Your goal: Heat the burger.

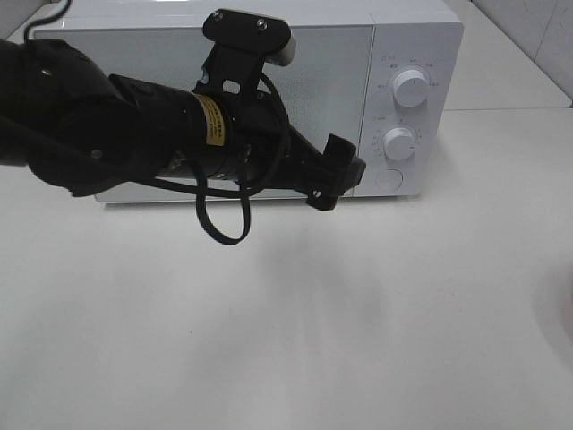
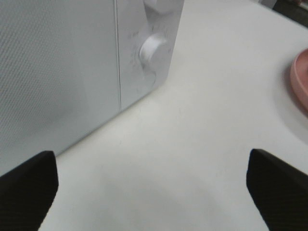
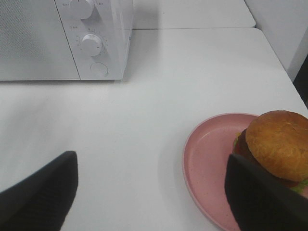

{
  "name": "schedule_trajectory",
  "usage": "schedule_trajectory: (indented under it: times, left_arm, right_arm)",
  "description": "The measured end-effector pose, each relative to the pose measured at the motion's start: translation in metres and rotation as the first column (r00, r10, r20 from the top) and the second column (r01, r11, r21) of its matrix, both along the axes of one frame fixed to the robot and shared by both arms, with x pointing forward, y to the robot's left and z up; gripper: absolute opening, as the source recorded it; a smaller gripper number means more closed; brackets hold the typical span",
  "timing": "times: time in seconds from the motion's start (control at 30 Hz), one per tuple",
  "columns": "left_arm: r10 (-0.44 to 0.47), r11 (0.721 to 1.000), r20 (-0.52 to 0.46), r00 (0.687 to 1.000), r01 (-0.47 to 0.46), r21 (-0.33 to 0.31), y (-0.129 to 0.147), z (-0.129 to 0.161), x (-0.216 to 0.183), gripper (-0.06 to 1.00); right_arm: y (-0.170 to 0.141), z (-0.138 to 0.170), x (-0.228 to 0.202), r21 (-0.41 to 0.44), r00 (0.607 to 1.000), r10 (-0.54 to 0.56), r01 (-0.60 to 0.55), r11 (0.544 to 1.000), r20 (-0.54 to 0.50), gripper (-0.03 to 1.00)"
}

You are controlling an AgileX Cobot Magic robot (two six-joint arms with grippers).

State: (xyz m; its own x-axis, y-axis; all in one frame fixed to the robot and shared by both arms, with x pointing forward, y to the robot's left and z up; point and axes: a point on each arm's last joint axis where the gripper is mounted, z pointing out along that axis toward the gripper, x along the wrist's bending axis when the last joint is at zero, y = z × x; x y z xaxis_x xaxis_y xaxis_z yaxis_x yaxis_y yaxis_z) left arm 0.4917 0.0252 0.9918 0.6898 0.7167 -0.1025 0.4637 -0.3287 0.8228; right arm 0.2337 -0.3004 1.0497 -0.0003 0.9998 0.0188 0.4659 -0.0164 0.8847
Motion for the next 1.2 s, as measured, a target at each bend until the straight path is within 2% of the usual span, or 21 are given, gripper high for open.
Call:
schedule_trajectory:
  times: [0.03, 0.07, 0.1, 0.17, 0.2, 0.23, 0.3, 0.33, 0.37, 0.47, 0.6, 0.67, 0.7, 0.77, 0.8, 1.0, 1.03, 1.07, 1.1, 1.17, 1.2]
  left_arm:
    - [0.0, 1.0, 0.0, 1.0, 0.0, 0.0, 0.0, 0.0, 0.0, 0.99]
    - [0.003, 1.0, -0.019, 1.0, -0.003, 0.029, 0.002, 0.001, -0.003, 0.99]
    - [0.023, 0.995, -0.067, 0.998, -0.016, 0.101, 0.011, 0.006, -0.009, 0.99]
    - [0.035, 0.991, -0.089, 0.995, -0.023, 0.131, 0.015, 0.007, -0.011, 0.99]
    - [0.066, 0.979, -0.142, 0.988, -0.037, 0.202, 0.025, 0.012, -0.018, 0.99]
    - [0.066, 0.979, -0.142, 0.988, -0.037, 0.202, 0.025, 0.012, -0.018, 0.99]
    - [0.12, 0.956, -0.227, 0.967, -0.051, 0.29, 0.039, 0.018, -0.029, 0.99]
    - [0.12, 0.956, -0.227, 0.967, -0.051, 0.29, 0.039, 0.018, -0.029, 0.99]
    - [0.149, 0.94, -0.27, 0.951, -0.051, 0.338, 0.047, 0.022, -0.036, 0.99]
    - [0.181, 0.917, -0.309, 0.934, -0.047, 0.397, 0.058, 0.028, -0.045, 0.99]
    - [0.226, 0.91, -0.337, 0.914, -0.075, 0.407, 0.069, 0.036, -0.049, 0.99]
    - [0.306, 0.897, -0.371, 0.877, -0.135, 0.421, 0.09, 0.043, -0.042, 0.99]
    - [0.306, 0.897, -0.371, 0.877, -0.135, 0.421, 0.09, 0.043, -0.042, 0.99]
    - [0.373, 0.873, -0.383, 0.845, -0.18, 0.453, 0.12, 0.049, -0.031, 0.99]
    - [0.373, 0.873, -0.383, 0.845, -0.18, 0.453, 0.12, 0.049, -0.031, 0.99]
    - [0.469, 0.841, -0.408, 0.784, -0.255, 0.477, 0.18, 0.065, -0.024, 0.99]
    - [0.518, 0.823, -0.415, 0.748, -0.303, 0.481, 0.203, 0.072, -0.024, 0.99]
    - [0.518, 0.823, -0.415, 0.748, -0.303, 0.481, 0.203, 0.072, -0.024, 0.99]
    - [0.571, 0.799, -0.416, 0.708, -0.362, 0.48, 0.225, 0.077, -0.026, 0.99]
    - [0.591, 0.789, -0.418, 0.69, -0.386, 0.478, 0.233, 0.078, -0.029, 0.99]
    - [0.626, 0.771, -0.425, 0.653, -0.436, 0.465, 0.247, 0.079, -0.037, 0.99]
  right_arm:
    - [0.0, 0.0, 0.0, 0.0, 1.0, 0.0, 0.0, 1.0, 0.0, 0.74]
    - [0.0, 0.0, 0.0, 0.0, 1.0, 0.0, 0.0, 1.0, 0.0, 0.74]
    - [0.0, 0.0, 0.0, 0.0, 1.0, 0.0, 0.0, 1.0, 0.0, 0.74]
    - [0.0, 0.0, 0.0, 0.0, 1.0, 0.0, 0.0, 1.0, 0.0, 0.74]
    - [0.0, 0.0, 0.0, 0.0, 1.0, 0.0, 0.0, 1.0, 0.0, 0.74]
    - [0.0, 0.0, 0.0, 0.0, 1.0, 0.0, 0.0, 1.0, 0.0, 0.74]
    - [0.0, 0.0, 0.0, 0.0, 1.0, 0.0, 0.0, 1.0, 0.0, 0.74]
    - [0.0, 0.0, 0.0, 0.0, 1.0, 0.0, 0.0, 1.0, 0.0, 0.74]
    - [0.0, 0.0, 0.0, 0.0, 1.0, 0.0, 0.0, 1.0, 0.0, 0.74]
    - [0.0, 0.0, 0.0, 0.0, 1.0, 0.0, 0.0, 1.0, 0.0, 0.74]
    - [0.0, 0.0, 0.0, 0.0, 1.0, 0.0, 0.0, 1.0, 0.0, 0.74]
    - [0.0, 0.0, 0.0, 0.0, 1.0, 0.0, 0.0, 1.0, 0.0, 0.74]
    - [0.0, 0.0, 0.0, 0.0, 1.0, 0.0, 0.0, 1.0, 0.0, 0.74]
    - [0.0, 0.0, 0.0, 0.0, 1.0, 0.0, 0.0, 1.0, 0.0, 0.74]
    - [0.0, 0.0, 0.0, 0.0, 1.0, 0.0, 0.0, 1.0, 0.0, 0.74]
    - [0.0, 0.0, 0.0, 0.0, 1.0, 0.0, 0.0, 1.0, 0.0, 0.74]
    - [0.0, 0.0, 0.0, 0.0, 1.0, 0.0, 0.0, 1.0, 0.0, 0.74]
    - [0.0, 0.0, 0.0, 0.0, 1.0, 0.0, 0.0, 1.0, 0.0, 0.74]
    - [0.0, 0.0, 0.0, 0.0, 1.0, 0.0, 0.0, 1.0, 0.0, 0.74]
    - [0.0, 0.0, 0.0, 0.0, 1.0, 0.0, 0.0, 1.0, 0.0, 0.74]
    - [0.0, 0.0, 0.0, 0.0, 1.0, 0.0, 0.0, 1.0, 0.0, 0.74]
